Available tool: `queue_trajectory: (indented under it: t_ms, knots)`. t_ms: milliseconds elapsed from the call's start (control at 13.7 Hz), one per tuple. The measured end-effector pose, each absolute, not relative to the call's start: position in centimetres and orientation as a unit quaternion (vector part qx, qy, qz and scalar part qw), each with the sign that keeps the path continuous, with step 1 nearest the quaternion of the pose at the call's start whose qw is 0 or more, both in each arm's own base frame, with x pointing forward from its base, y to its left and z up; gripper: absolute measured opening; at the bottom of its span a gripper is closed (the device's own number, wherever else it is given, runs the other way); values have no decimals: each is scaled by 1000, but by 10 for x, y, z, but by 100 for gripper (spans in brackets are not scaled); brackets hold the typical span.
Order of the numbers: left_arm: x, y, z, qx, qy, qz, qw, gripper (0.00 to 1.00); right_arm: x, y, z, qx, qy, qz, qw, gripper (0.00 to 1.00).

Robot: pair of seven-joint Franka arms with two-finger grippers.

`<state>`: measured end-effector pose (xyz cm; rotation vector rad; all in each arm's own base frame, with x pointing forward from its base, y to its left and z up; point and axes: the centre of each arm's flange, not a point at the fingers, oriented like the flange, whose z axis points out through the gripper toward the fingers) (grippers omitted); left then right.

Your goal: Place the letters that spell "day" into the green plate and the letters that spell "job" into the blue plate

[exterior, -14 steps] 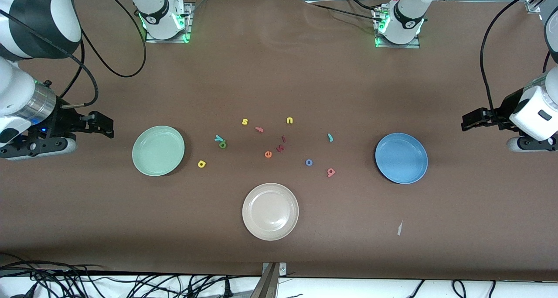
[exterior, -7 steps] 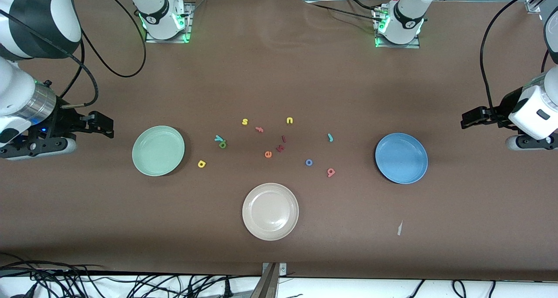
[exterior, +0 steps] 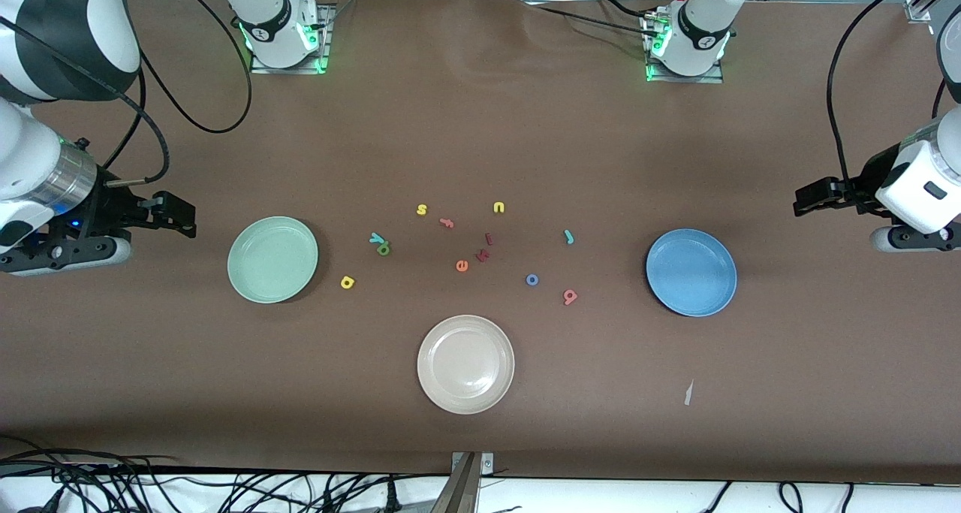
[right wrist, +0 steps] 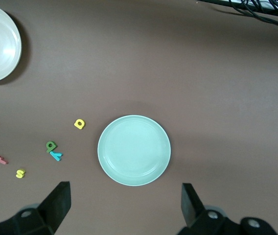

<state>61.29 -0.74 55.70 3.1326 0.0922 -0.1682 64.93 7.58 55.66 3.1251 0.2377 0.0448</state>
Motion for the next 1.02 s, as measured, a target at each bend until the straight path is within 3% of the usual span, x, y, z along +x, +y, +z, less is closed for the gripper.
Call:
queue_trajectory:
  t_ms: [1023]
  knots:
    - [602,-6,558,998,29,-54,3,100,649,76,556,997,76,14,4,100]
